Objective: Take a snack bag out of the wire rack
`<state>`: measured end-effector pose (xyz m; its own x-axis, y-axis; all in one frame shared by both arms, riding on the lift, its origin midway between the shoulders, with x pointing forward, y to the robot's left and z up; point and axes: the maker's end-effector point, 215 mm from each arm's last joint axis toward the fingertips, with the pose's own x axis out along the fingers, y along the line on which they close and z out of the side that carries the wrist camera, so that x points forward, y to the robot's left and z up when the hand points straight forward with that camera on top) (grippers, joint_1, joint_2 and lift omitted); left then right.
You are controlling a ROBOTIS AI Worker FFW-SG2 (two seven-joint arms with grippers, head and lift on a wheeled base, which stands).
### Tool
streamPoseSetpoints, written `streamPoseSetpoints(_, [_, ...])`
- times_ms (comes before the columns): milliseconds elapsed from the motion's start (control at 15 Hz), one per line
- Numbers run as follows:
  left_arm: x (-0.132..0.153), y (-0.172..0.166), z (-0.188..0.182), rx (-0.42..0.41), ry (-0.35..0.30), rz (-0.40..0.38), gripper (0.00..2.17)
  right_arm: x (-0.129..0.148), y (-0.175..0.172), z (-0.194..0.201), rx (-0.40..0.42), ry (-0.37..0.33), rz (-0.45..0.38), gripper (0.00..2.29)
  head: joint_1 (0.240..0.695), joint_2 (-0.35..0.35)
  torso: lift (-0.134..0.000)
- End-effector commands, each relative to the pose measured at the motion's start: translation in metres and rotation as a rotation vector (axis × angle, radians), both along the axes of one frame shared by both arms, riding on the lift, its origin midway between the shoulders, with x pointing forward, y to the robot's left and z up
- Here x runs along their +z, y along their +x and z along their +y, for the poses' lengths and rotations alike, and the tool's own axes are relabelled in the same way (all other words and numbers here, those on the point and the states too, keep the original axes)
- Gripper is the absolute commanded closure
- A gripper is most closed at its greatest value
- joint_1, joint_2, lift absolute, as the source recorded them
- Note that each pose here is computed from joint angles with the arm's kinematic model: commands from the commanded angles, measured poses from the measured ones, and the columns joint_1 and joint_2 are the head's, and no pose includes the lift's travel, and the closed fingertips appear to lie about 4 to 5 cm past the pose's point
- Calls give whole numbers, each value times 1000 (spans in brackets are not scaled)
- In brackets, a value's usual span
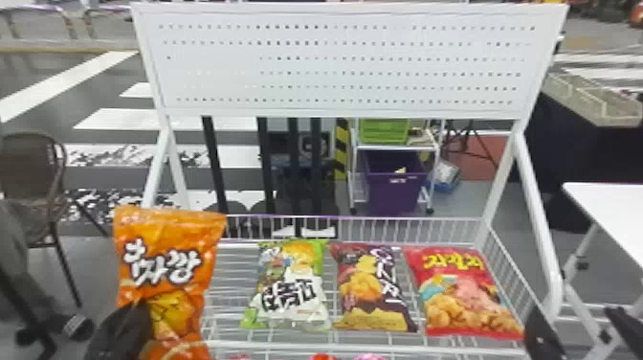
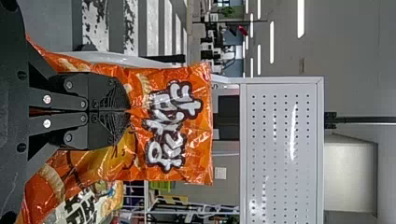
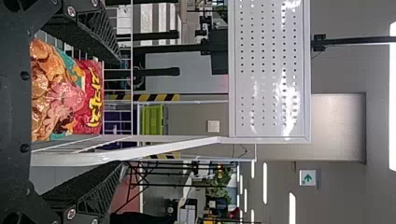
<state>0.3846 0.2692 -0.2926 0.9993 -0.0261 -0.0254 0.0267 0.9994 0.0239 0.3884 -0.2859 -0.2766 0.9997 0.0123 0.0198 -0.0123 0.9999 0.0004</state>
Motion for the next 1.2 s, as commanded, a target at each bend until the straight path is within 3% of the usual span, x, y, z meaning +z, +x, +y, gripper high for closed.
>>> streamPoseSetpoints(0, [0,0,0,0,2,0,2108,1,-2,1,2,-2,2,124,499,0,0])
streamPoseSetpoints(667, [5,-4,-3,-2,13,-5,2108,-1,2,1,4,-1,5,130,499,0,0])
streamPoseSetpoints(867, [5,-4,-8,-10,10,-5,2108,-22,34,22,40,12,47,130,499,0,0])
streamPoseSetpoints(1133, [6,-2,-11,-11,5,-9,2108,-64,86,78,118,47,139,130,499,0,0])
